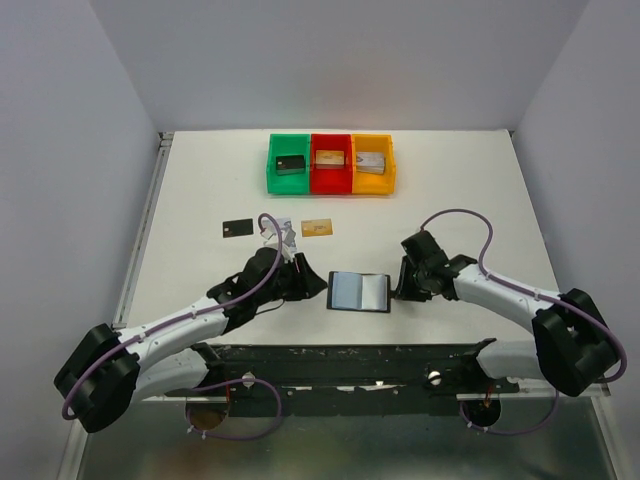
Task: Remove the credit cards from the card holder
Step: Remove the credit card from the card holder.
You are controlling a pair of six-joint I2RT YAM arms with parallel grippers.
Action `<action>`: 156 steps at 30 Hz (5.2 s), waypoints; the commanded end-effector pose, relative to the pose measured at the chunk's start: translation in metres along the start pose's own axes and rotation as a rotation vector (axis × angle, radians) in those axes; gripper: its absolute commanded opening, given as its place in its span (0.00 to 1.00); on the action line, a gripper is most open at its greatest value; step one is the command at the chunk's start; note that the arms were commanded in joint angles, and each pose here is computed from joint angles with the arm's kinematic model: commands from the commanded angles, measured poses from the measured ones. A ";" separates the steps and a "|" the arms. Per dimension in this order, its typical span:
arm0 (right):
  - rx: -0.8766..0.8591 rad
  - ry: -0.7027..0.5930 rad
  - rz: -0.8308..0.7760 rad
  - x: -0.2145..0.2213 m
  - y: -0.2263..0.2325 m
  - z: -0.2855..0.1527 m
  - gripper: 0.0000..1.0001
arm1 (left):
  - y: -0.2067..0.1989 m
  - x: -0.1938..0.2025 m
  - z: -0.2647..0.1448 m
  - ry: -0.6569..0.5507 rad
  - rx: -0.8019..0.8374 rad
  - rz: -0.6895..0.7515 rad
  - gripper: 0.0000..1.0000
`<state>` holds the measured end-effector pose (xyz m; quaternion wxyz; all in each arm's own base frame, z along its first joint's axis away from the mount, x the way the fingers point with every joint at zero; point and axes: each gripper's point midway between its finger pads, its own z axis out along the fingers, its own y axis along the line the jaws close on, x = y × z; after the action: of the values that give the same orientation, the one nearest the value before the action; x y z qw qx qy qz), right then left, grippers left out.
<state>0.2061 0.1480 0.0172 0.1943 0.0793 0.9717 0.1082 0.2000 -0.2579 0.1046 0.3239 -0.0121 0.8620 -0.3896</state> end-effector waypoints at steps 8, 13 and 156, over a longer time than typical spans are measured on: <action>-0.056 -0.008 -0.067 -0.011 0.010 -0.004 0.07 | -0.009 -0.008 0.005 -0.019 0.010 0.006 0.51; -0.125 -0.005 -0.135 -0.013 0.021 -0.023 0.00 | -0.011 -0.006 0.011 -0.002 0.021 0.006 0.51; -0.204 0.014 -0.232 -0.003 0.026 -0.023 0.00 | 0.005 0.048 0.055 0.214 -0.022 0.106 0.70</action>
<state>0.2014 0.1722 0.0503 0.2065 -0.0542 0.9576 0.1935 0.1924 -0.2972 0.0436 0.2490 0.0695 0.9004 -0.3498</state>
